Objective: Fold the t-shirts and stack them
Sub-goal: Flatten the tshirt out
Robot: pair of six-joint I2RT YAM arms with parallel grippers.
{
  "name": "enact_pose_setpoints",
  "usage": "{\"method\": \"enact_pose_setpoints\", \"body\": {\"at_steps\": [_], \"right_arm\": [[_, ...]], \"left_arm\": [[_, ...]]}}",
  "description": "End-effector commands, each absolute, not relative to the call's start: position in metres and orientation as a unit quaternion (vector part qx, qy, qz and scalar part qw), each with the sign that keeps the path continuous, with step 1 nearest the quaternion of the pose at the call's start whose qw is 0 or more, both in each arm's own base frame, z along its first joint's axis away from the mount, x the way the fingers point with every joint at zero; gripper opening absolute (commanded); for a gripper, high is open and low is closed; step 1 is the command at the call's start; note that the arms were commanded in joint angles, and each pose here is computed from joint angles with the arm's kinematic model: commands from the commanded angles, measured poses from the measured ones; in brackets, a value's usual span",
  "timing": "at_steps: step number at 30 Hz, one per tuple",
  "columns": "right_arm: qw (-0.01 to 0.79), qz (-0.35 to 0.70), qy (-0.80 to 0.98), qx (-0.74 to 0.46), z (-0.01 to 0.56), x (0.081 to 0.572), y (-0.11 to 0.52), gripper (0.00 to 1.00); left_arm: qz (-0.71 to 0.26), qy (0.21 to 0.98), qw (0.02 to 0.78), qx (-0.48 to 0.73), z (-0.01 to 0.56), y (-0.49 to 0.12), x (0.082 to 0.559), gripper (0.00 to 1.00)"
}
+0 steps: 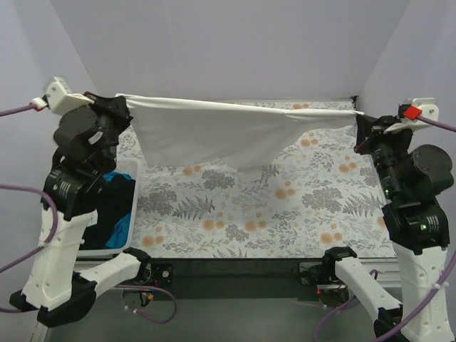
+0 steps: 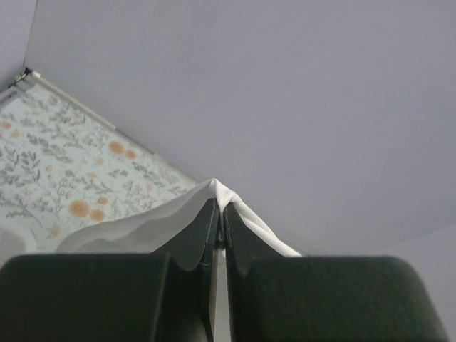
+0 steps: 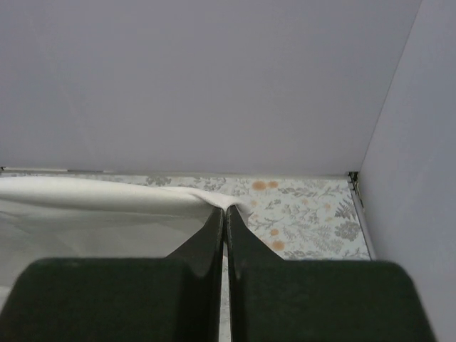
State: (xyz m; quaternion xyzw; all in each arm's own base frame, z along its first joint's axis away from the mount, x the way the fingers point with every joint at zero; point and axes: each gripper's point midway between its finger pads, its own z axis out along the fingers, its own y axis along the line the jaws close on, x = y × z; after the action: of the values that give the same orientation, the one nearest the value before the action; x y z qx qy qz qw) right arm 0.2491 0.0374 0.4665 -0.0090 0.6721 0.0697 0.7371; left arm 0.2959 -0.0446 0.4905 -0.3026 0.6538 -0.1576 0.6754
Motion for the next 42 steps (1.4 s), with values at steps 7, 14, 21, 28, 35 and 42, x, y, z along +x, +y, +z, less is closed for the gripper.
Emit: {"method": "enact_pose_setpoints", "body": {"at_steps": [7,14,21,28,35,42], "right_arm": [[0.822,0.038,0.566,-0.036,0.556,0.198,0.023,0.01],[0.773,0.022,0.632,-0.044,0.518,0.273,0.035,0.01],[0.677,-0.021,0.734,-0.056,0.373,0.395,0.047,0.01],[0.598,0.013,0.798,-0.076,0.244,0.501,0.066,0.01],[0.56,0.036,0.822,-0.098,0.184,0.556,0.075,0.01],[0.546,0.073,0.827,-0.111,0.164,0.566,0.082,0.01]], "left_arm": [[-0.187,0.634,0.711,-0.239,0.545,-0.047,0.271,0.0],[-0.122,0.745,0.62,-0.214,0.458,-0.087,0.349,0.0],[-0.053,0.844,0.48,-0.233,0.269,-0.107,0.443,0.0],[-0.02,0.881,0.39,-0.268,0.117,-0.085,0.527,0.0],[-0.051,0.888,0.366,-0.272,0.073,-0.077,0.565,0.0],[-0.062,0.882,0.376,-0.278,0.072,-0.068,0.574,0.0]]}}
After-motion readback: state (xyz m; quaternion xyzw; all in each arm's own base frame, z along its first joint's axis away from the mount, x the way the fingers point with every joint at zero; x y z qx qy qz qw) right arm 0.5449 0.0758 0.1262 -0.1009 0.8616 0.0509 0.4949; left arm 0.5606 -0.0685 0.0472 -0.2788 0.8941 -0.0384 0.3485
